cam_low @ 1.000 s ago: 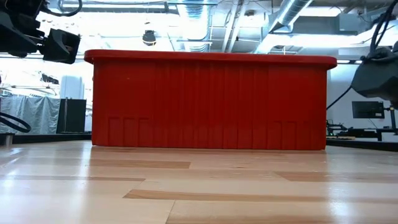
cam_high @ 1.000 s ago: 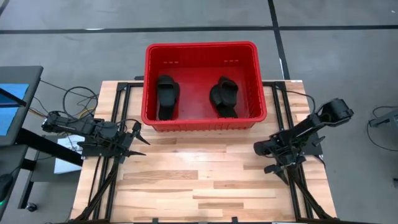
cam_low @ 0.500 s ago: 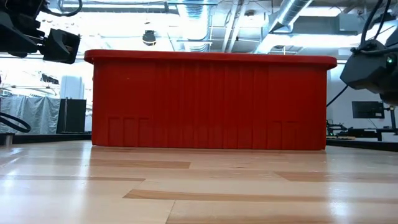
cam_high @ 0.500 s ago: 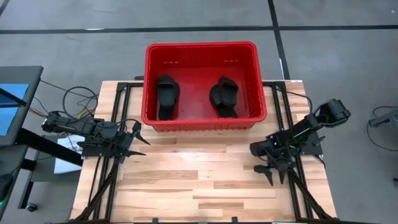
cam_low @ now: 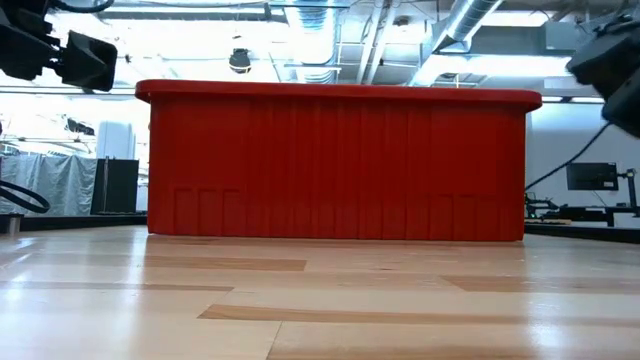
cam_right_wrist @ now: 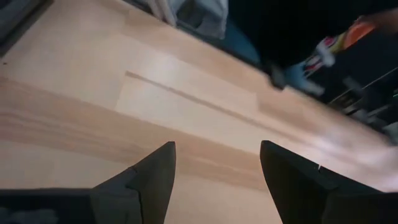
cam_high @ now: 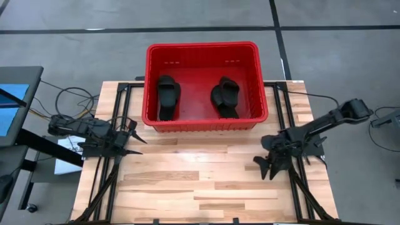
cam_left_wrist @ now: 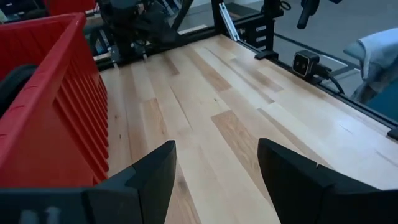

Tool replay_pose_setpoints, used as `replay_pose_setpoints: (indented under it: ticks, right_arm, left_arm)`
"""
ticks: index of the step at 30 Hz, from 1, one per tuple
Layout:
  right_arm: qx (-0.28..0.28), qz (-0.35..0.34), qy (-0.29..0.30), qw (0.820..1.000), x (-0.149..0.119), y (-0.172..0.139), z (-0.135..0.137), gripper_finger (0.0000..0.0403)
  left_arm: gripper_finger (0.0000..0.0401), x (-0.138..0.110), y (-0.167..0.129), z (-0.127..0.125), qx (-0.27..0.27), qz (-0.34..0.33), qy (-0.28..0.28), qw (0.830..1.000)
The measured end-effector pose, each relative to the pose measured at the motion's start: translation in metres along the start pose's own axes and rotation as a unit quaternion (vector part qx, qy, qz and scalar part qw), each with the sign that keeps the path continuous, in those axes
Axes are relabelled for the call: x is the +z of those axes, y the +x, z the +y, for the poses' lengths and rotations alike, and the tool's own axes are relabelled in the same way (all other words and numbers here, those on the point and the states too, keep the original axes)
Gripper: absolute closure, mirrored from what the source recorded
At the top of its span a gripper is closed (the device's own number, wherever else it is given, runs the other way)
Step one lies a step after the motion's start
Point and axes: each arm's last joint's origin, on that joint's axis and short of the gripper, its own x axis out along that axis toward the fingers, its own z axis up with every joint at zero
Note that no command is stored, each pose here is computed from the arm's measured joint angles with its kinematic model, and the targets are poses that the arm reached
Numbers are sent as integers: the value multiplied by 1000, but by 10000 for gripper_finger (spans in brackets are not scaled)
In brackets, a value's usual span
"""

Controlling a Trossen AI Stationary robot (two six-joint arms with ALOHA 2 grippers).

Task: Pick and place slides into bin
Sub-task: Return to Home Position

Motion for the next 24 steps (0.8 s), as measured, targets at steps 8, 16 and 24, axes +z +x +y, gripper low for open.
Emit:
replay_pose_setpoints:
  ticks: [8, 16, 24]
  right_arm:
    - [-57, -20, -70, 996, 11, -11, 12, 179]
    - [-130, -40, -161, 977, 28, -24, 4, 179]
    - [-171, -51, -211, 961, 38, -32, 3, 179]
  left_arm:
    - [182, -1, -2, 0, 1, -1, 0, 1000]
    - [182, -11, 11, -1, 3, -15, 1, 1000]
    - [182, -25, 29, -2, 20, -68, 3, 997]
